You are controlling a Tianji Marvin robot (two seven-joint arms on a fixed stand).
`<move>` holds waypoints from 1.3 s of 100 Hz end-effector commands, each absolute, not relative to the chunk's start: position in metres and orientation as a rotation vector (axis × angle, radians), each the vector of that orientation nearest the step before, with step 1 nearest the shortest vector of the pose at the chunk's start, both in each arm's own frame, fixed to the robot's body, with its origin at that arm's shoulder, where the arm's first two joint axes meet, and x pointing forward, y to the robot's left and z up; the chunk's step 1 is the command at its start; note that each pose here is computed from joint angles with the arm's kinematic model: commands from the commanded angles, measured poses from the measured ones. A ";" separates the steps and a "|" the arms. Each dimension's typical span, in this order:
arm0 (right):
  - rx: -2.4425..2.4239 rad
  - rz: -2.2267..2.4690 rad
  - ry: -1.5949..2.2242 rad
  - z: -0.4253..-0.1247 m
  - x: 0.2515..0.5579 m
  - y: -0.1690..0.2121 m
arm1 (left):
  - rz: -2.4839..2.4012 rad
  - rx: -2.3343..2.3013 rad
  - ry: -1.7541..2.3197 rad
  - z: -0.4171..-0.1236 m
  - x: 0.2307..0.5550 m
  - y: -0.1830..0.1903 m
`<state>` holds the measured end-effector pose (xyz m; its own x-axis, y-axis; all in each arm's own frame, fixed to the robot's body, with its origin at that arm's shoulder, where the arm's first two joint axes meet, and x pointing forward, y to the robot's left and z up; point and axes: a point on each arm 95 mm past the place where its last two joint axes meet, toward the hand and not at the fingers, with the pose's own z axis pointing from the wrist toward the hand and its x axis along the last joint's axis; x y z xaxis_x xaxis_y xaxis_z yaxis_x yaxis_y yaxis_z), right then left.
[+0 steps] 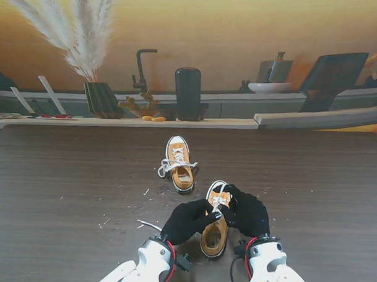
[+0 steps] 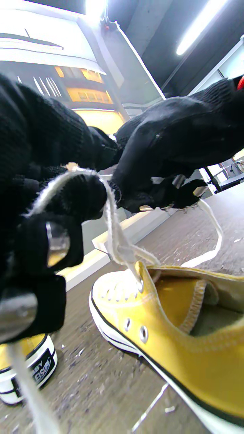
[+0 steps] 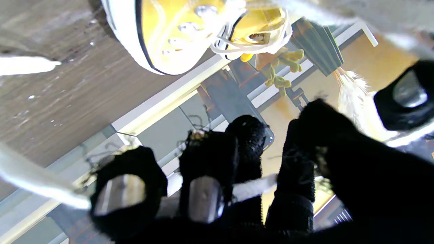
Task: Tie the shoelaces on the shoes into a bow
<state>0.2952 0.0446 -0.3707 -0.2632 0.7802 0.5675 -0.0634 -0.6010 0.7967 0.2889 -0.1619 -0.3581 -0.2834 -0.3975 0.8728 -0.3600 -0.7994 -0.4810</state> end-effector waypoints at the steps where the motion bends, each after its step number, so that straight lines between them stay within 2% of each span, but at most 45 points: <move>1: 1.411 1.942 0.877 -0.367 0.302 0.048 | -2.307 -1.866 1.009 -0.356 0.285 -0.164; 52: 1.474 2.015 0.741 -0.372 0.319 0.057 | -2.337 -1.863 0.992 -0.357 0.276 -0.163; 130: 1.622 2.072 0.708 -0.374 0.315 0.059 | -2.314 -1.849 0.983 -0.357 0.276 -0.161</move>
<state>0.3147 0.0583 -0.3766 -0.2301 0.6115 0.7570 -0.0277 -0.7817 0.6230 0.2780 -0.1595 -0.3588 -0.2958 -0.3873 0.8732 -0.3472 -0.8080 -0.4760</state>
